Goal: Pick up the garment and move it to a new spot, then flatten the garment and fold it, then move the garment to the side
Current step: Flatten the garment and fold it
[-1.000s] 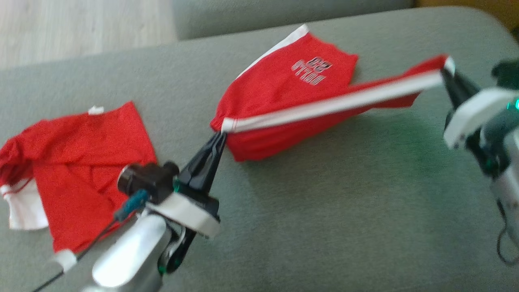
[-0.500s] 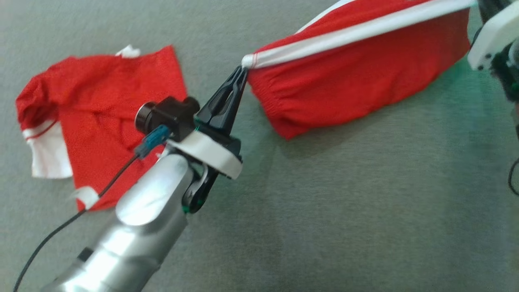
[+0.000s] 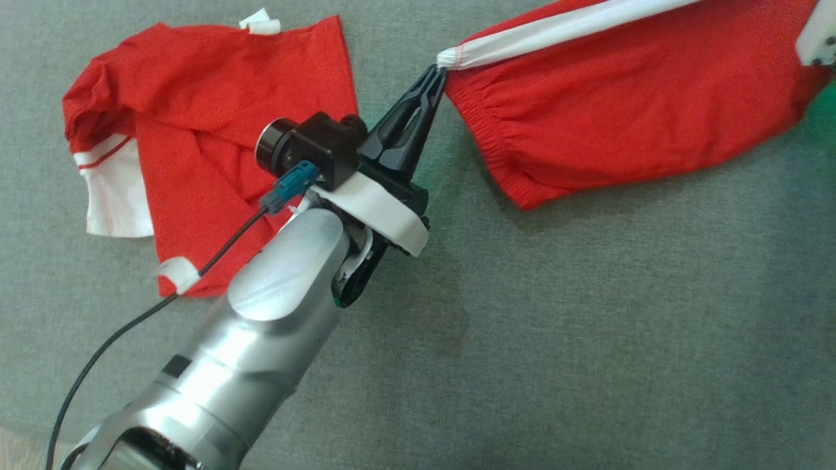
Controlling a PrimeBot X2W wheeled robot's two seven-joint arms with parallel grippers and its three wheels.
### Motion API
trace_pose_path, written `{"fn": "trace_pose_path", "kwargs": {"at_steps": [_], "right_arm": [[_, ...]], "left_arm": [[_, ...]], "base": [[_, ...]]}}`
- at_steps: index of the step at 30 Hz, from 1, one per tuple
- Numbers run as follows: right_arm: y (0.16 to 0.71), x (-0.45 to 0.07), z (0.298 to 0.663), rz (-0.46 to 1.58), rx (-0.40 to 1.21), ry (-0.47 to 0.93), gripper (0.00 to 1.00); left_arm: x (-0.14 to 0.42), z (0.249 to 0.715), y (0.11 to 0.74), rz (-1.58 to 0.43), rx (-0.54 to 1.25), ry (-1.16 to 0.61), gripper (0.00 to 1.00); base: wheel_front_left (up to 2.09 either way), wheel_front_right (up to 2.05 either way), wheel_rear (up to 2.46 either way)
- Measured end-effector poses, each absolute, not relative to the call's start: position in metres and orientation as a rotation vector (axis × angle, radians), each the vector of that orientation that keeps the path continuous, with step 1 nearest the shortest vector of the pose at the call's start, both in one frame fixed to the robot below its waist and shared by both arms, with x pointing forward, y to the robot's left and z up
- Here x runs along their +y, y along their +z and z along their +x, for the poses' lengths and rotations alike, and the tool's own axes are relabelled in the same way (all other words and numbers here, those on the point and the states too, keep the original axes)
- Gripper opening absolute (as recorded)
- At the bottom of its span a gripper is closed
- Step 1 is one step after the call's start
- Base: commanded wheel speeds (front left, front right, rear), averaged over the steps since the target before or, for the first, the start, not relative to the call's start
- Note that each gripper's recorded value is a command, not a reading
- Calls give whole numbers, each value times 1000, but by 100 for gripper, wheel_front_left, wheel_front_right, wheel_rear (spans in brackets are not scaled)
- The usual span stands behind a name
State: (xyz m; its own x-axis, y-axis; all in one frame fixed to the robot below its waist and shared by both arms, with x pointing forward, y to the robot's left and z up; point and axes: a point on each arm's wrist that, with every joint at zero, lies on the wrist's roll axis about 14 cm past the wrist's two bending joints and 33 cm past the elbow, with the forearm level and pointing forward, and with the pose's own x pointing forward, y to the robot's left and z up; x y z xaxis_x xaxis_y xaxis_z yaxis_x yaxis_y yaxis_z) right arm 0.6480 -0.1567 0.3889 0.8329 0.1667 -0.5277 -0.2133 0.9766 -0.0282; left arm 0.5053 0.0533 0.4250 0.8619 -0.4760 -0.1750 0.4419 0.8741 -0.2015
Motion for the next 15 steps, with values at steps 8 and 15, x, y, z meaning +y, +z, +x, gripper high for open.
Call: {"fn": "trace_pose_path", "kwargs": {"at_steps": [8, 15], "right_arm": [[399, -164, 656, -2, 460, 152, 100], [442, -170, 655, 49, 304, 129, 100]], "left_arm": [[59, 515, 430, -154, 201, -452, 100], [61, 524, 463, -167, 107, -434, 100]], "base": [[0, 0, 0], [0, 0, 0]]}}
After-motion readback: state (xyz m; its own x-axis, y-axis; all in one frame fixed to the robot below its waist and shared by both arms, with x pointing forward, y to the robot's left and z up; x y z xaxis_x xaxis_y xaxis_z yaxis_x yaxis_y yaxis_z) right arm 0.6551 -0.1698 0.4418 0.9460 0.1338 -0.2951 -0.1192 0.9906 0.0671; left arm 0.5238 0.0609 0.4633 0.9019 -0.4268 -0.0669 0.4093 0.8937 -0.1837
